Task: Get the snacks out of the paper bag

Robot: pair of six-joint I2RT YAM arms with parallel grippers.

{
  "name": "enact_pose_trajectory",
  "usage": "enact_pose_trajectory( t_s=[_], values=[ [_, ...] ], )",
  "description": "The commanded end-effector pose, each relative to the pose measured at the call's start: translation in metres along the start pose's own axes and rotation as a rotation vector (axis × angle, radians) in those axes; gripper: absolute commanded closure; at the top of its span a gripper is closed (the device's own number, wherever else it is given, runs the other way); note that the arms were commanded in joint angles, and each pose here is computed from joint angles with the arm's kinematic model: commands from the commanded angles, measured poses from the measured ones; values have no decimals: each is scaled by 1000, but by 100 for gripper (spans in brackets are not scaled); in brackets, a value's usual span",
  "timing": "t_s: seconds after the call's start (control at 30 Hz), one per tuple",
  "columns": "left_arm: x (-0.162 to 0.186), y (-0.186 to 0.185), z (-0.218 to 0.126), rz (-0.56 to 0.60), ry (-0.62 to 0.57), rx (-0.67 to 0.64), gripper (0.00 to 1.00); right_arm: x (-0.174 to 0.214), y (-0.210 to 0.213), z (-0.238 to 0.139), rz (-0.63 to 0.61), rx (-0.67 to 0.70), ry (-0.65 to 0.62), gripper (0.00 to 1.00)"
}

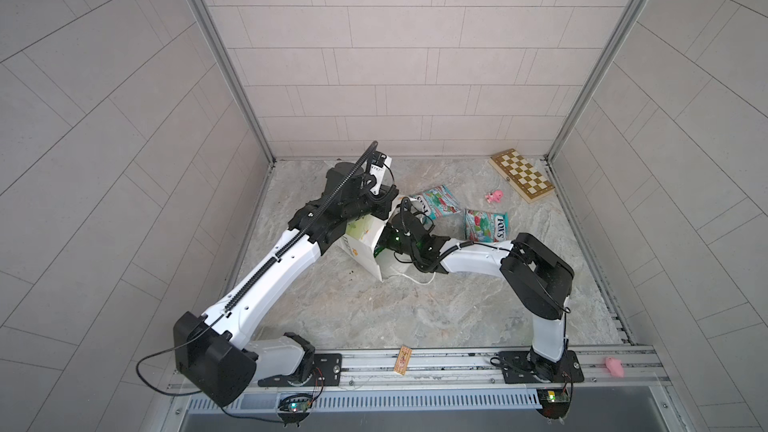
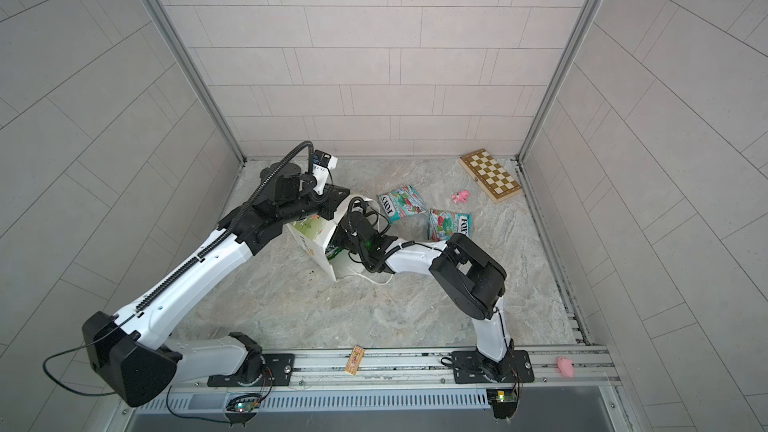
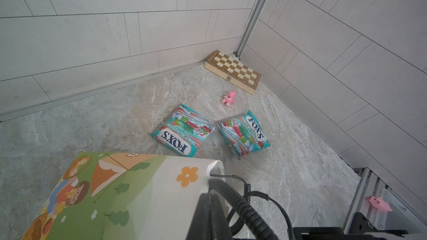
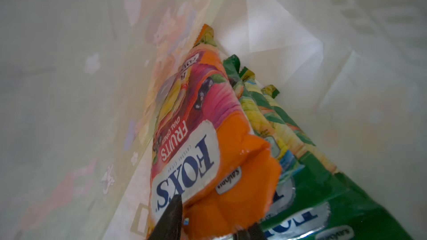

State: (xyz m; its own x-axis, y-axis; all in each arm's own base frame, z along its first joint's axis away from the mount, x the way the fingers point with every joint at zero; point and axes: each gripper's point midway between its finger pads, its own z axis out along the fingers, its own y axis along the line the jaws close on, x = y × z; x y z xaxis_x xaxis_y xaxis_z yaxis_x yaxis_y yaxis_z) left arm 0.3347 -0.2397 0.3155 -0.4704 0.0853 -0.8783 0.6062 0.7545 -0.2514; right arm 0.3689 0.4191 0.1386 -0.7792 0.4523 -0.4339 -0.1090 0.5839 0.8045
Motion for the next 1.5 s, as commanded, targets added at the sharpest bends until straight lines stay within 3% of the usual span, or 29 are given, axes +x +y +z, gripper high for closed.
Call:
enact_pose_trajectory(
  t_s=[0.0,0.33,0.37,0.47,1.03,1.47],
  values=[
    [-7,-5,-6,8,-34,14,100,-5,3,6,24,-3,-9,63],
    [-7,-7,-6,8,-33,18,100,-10,7,19,63,-43,-22,69],
    [-7,-7,-7,10,-35,16,100,-11,8,21,67,-46,-21,73],
    [-6,-3,-6,8,-30,-1,100,-12,8,21,54,-37,-27,99],
    [0,30,-9,19,4,-192,100,-20,-2,-36,-119,41,-53,100],
    [-1,24,-9,26,-5,-159,100,-32,-16,-94,-281,140,-87,100]
  ],
)
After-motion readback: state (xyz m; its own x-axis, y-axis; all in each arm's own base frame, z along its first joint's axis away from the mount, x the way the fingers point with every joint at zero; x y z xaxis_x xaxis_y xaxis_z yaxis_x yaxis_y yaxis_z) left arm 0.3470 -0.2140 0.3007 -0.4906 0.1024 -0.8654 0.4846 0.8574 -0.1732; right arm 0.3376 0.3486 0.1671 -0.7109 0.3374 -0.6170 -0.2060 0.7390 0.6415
